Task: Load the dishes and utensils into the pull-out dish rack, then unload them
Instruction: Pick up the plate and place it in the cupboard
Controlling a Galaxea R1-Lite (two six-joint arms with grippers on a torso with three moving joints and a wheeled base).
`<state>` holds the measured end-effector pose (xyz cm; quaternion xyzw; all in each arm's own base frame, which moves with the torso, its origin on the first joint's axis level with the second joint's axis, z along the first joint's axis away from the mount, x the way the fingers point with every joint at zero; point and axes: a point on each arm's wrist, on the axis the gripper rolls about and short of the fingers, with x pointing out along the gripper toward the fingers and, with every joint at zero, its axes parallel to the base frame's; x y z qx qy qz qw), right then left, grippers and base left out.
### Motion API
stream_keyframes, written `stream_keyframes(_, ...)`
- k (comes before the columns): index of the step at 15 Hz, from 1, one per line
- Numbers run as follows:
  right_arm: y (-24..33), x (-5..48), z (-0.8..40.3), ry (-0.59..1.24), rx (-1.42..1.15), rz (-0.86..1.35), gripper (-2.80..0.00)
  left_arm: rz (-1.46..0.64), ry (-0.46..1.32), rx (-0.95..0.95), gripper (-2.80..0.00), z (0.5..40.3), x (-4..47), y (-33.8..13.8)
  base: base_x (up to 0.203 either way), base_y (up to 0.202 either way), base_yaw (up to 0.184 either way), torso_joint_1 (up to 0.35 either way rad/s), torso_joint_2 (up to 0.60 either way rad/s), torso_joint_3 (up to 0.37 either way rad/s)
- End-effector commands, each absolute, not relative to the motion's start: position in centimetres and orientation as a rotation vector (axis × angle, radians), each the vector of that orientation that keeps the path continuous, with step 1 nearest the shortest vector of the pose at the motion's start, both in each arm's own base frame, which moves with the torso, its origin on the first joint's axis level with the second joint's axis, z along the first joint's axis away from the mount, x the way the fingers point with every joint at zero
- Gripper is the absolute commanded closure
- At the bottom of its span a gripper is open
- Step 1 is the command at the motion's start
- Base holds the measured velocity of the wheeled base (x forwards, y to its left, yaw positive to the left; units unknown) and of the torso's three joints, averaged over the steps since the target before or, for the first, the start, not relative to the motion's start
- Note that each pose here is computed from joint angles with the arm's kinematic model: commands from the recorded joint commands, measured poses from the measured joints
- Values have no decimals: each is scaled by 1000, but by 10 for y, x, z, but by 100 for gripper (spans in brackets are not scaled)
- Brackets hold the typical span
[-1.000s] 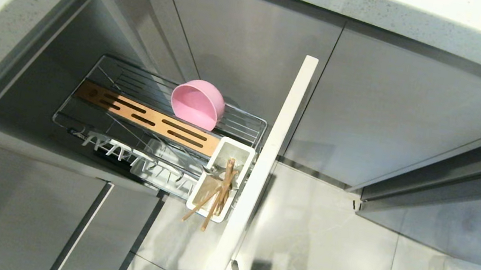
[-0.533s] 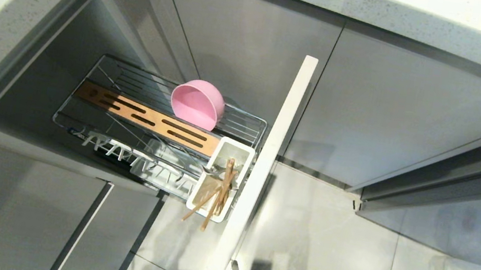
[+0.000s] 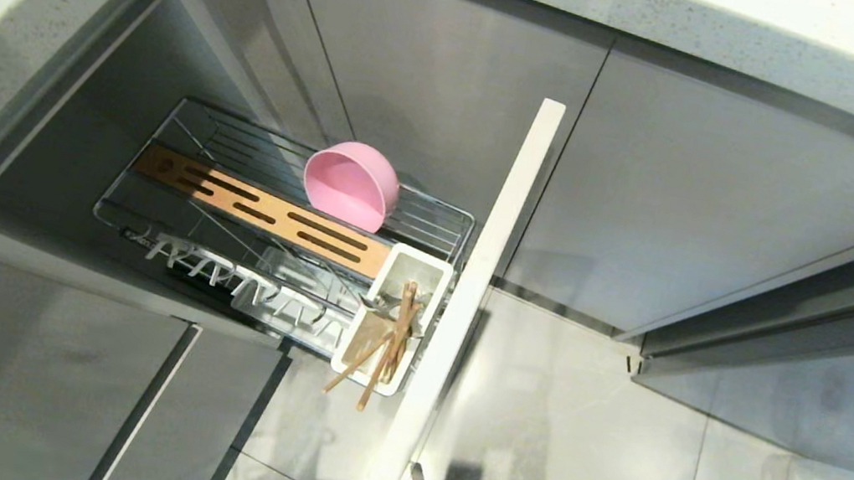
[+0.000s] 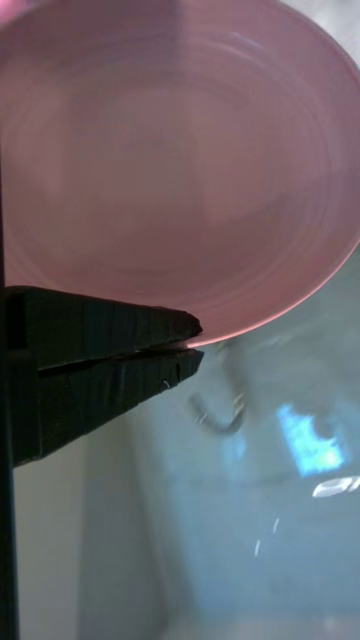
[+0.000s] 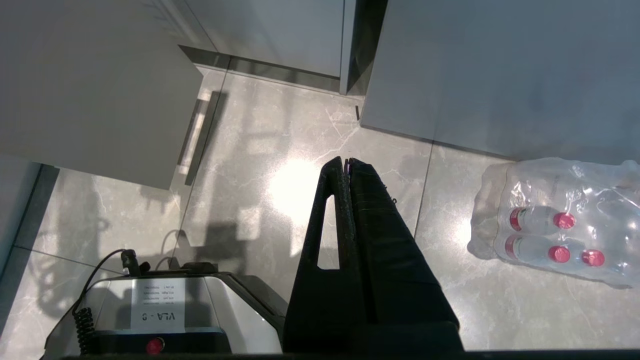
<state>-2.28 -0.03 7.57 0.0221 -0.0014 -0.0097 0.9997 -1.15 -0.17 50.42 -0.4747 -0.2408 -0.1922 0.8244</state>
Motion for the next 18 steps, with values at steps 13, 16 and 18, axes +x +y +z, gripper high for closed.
stream_keyframes(13,0,-23,76,-3,45,-19,0,-614,241,-1337,0,472,79,-35,0,0,0,0,0,0)
stream_keyframes(16,0,-23,76,-3,45,-20,0,-575,341,-1347,0,461,88,-42,0,0,0,0,0,0)
stream_keyframes(18,0,-23,76,-2,44,-19,0,-552,376,-1369,0,457,98,-46,0,0,0,0,0,0)
